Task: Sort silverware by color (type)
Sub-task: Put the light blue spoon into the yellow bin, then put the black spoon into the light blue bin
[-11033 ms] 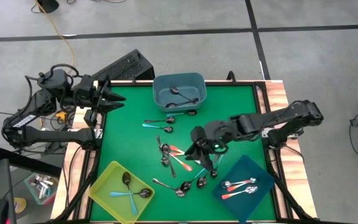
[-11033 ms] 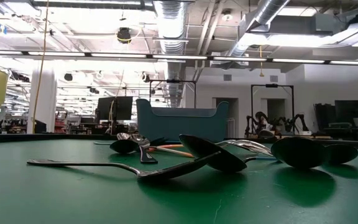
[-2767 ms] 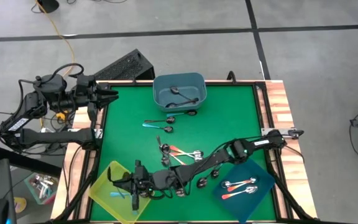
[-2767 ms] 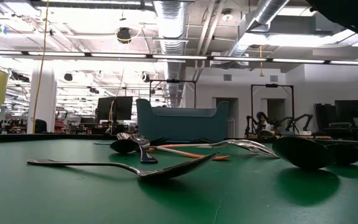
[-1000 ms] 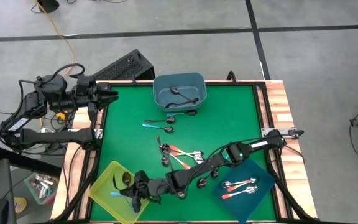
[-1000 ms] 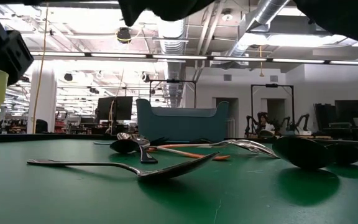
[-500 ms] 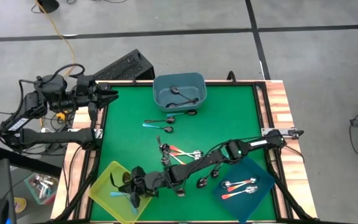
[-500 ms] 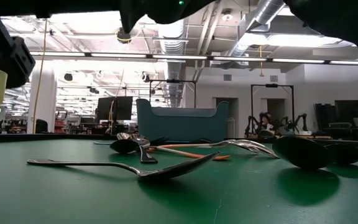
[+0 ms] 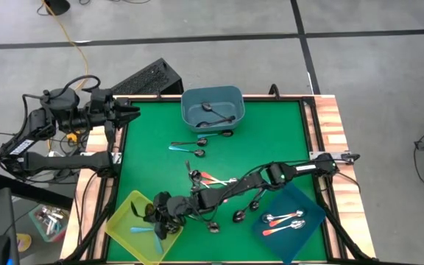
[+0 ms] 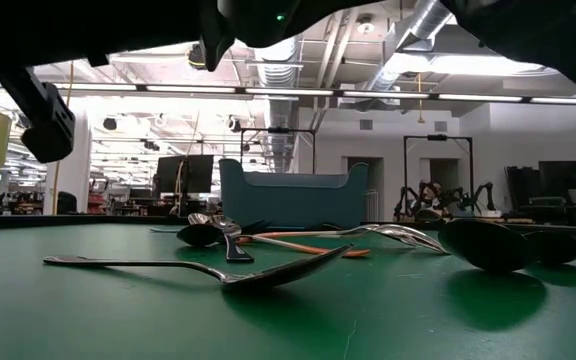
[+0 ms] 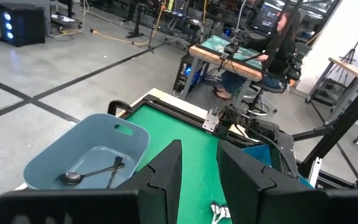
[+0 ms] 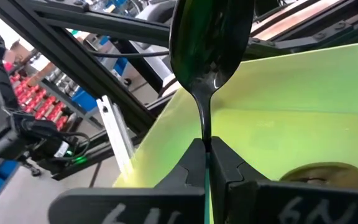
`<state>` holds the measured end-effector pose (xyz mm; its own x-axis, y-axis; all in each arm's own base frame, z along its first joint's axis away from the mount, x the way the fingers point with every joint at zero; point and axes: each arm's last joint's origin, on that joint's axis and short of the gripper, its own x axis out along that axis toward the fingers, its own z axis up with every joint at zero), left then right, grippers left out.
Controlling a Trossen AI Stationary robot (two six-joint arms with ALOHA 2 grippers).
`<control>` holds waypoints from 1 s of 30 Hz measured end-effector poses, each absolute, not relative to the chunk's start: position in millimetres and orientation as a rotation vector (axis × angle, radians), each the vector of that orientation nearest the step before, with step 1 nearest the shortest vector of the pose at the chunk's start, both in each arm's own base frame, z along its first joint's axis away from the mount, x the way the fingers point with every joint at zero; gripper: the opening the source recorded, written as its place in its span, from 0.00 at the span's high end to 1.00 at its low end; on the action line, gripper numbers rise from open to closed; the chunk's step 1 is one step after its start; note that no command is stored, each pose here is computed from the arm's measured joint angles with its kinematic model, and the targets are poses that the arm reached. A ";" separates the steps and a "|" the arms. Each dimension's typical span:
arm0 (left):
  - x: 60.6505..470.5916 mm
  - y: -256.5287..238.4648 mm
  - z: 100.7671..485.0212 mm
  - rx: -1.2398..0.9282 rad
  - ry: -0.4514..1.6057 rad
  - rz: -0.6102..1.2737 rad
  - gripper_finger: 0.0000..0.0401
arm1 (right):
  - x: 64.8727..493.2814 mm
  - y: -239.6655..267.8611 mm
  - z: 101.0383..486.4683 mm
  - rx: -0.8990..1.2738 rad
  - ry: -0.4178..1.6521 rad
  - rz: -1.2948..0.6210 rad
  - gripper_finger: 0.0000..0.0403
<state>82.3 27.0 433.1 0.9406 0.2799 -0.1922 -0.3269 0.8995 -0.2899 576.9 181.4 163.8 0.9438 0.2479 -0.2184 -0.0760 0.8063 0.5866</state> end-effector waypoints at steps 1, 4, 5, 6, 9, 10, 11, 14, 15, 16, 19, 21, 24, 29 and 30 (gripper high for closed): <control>82.3 27.0 433.1 -0.325 0.148 0.315 0.79 | 576.8 181.1 163.1 0.607 0.300 0.173 0.98; 82.3 27.0 433.0 -0.325 0.148 0.315 0.79 | 576.3 180.9 161.0 0.602 0.321 0.166 0.98; 82.3 27.0 433.0 -0.325 0.148 0.315 0.79 | 576.1 181.1 160.5 0.601 0.326 0.165 0.98; 82.3 27.0 433.0 -0.325 0.148 0.315 0.79 | 576.0 181.1 159.9 0.600 0.332 0.163 0.98; 82.2 27.0 433.0 -0.325 0.148 0.316 0.79 | 575.8 181.0 159.1 0.598 0.341 0.160 0.96; 82.3 27.0 433.0 -0.325 0.148 0.315 0.79 | 575.8 181.0 159.1 0.598 0.340 0.160 0.95; 82.2 27.0 433.0 -0.325 0.148 0.315 0.79 | 575.8 181.0 159.2 0.598 0.340 0.160 0.94; 82.3 27.0 433.0 -0.325 0.149 0.315 0.79 | 575.8 181.0 159.7 0.599 0.338 0.161 0.90; 82.3 27.0 433.0 -0.325 0.148 0.316 0.79 | 575.8 181.0 159.7 0.599 0.338 0.161 0.88; 82.3 27.0 433.0 -0.325 0.149 0.316 0.79 | 575.8 181.0 159.8 0.599 0.337 0.161 0.87; 82.3 27.0 432.9 -0.325 0.149 0.317 0.79 | 575.9 181.0 160.4 0.600 0.333 0.163 0.84; 82.3 27.0 432.9 -0.325 0.149 0.317 0.79 | 575.9 181.0 160.7 0.600 0.332 0.163 0.83; 82.3 27.1 432.8 -0.326 0.150 0.318 0.79 | 575.9 181.1 160.7 0.575 0.330 0.168 0.82; 81.7 26.9 430.1 -0.331 0.178 0.323 0.79 | 578.0 176.7 170.2 0.549 0.274 0.212 0.82; 81.6 26.9 429.6 -0.332 0.183 0.323 0.79 | 578.0 174.6 175.6 0.542 0.267 0.232 0.82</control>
<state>81.6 26.9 429.6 0.9324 0.2805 -0.2279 -0.3399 0.8948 -0.2895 578.0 174.6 175.6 0.9397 0.2860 -0.1878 -0.1463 0.8321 0.5350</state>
